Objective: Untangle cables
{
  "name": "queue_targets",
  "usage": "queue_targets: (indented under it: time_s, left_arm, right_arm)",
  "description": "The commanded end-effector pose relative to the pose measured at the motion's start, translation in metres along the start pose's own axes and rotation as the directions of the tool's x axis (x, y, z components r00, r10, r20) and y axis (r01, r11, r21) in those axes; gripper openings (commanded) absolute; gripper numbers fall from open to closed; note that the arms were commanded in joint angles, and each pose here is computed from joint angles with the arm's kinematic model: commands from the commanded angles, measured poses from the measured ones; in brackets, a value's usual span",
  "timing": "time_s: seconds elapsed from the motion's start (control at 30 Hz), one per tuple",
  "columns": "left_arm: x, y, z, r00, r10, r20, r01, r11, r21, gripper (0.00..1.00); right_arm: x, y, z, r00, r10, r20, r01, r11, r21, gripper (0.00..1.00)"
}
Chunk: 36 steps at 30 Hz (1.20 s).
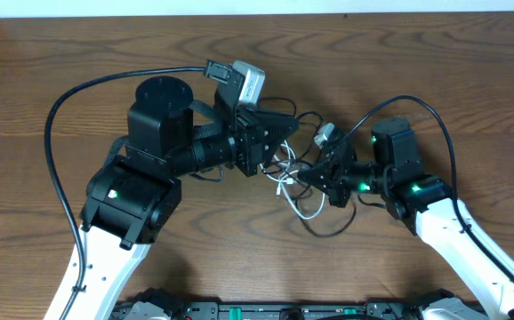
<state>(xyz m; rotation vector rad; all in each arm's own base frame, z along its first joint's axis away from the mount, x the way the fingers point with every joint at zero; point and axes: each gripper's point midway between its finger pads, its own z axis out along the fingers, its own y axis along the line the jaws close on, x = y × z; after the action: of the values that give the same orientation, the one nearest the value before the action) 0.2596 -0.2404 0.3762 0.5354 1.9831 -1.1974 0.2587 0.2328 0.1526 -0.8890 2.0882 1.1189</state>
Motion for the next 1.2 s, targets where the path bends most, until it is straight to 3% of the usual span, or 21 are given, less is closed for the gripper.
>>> queue_targets:
  time_s: [0.0, 0.1, 0.13, 0.2, 0.3, 0.53, 0.6, 0.77, 1.17]
  left_arm:
    - [-0.005, 0.028, -0.008, 0.999, -0.021, 0.036, 0.026, 0.988, -0.153, 0.08]
    - [0.002, 0.060, -0.012, 0.997, -0.069, 0.030, 0.074, 0.952, -0.296, 0.08]
    - [0.008, 0.072, -0.012, 0.996, -0.088, 0.021, 0.090, 0.933, -0.350, 0.12]
    - [0.018, 0.091, -0.013, 0.992, -0.126, -0.004, 0.112, 0.897, -0.428, 0.35]
    - [0.038, 0.112, -0.007, 0.980, -0.191, -0.062, 0.137, 0.860, -0.491, 0.50]
    - [0.079, 0.141, 0.010, 0.923, -0.336, -0.187, 0.184, 0.813, -0.553, 0.53]
    - [0.088, 0.147, 0.012, 0.908, -0.363, -0.209, 0.189, 0.802, -0.567, 0.59]
    - [0.103, 0.161, 0.022, 0.878, -0.410, -0.247, 0.198, 0.781, -0.592, 0.66]
    - [0.146, 0.187, 0.029, 0.774, -0.536, -0.337, 0.206, 0.716, -0.667, 0.66]
  right_arm:
    - [0.014, 0.001, 0.001, 0.998, 0.039, -0.052, -0.039, 0.999, 0.000, 0.01]
    - [0.026, -0.003, 0.000, 0.992, 0.084, -0.097, -0.081, 0.996, 0.038, 0.01]
    - [0.029, -0.003, -0.001, 0.990, 0.093, -0.104, -0.089, 0.995, 0.038, 0.01]
    - [0.030, -0.002, -0.001, 0.989, 0.100, -0.110, -0.096, 0.995, 0.037, 0.01]
    - [0.029, 0.004, -0.001, 0.989, 0.102, -0.106, -0.102, 0.995, 0.002, 0.01]
    - [0.020, 0.007, 0.000, 0.993, 0.092, -0.077, -0.095, 0.995, -0.026, 0.01]
    - [0.011, 0.004, 0.001, 0.993, 0.114, -0.042, -0.115, 0.993, -0.013, 0.01]
    - [-0.025, -0.013, -0.001, 0.972, 0.213, 0.096, -0.219, 0.974, 0.059, 0.01]
    - [-0.124, 0.007, -0.060, 0.963, 0.090, 0.255, -0.149, 0.964, 0.222, 0.01]
